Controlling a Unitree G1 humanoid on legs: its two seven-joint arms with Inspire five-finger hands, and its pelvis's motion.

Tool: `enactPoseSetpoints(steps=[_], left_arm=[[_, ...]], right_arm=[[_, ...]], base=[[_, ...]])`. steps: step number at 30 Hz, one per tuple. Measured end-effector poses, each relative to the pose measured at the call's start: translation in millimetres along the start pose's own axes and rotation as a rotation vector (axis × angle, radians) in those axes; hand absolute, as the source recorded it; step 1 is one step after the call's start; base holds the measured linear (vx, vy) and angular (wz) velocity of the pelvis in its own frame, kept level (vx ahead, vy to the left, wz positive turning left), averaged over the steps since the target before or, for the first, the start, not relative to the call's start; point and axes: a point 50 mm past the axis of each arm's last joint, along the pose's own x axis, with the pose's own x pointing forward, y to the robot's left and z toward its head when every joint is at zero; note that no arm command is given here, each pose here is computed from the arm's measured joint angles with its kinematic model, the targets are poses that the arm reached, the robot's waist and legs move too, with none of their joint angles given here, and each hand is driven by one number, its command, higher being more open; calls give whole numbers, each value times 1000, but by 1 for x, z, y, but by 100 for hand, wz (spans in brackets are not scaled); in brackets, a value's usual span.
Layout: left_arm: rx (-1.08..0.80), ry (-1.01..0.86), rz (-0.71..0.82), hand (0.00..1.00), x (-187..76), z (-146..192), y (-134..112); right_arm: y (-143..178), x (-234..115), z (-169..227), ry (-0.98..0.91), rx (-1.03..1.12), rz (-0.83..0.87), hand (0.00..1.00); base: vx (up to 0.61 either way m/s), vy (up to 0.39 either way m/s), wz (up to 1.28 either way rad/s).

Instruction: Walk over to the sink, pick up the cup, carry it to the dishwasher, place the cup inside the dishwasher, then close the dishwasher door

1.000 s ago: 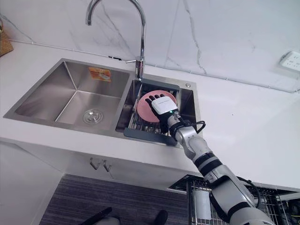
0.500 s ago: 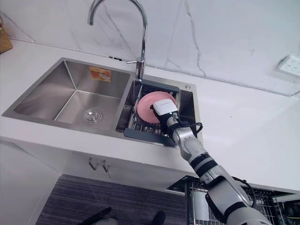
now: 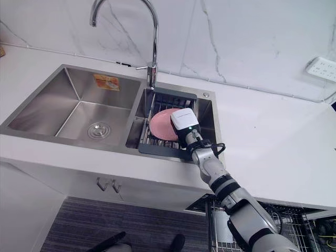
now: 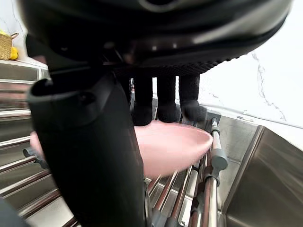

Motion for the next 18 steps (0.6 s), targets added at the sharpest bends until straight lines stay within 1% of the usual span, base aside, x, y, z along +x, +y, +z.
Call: enactPoseSetpoints(steps=[13, 18], left_arm=[[-1, -1, -2, 100, 0, -1, 1], [-4, -4, -5, 100, 0, -2, 0]], right_arm=[[-3, -2, -1, -45, 41, -60, 0], [-11, -7, -17, -13, 106, -137, 0]], base=[[2, 8, -1], [15, 10, 0]])
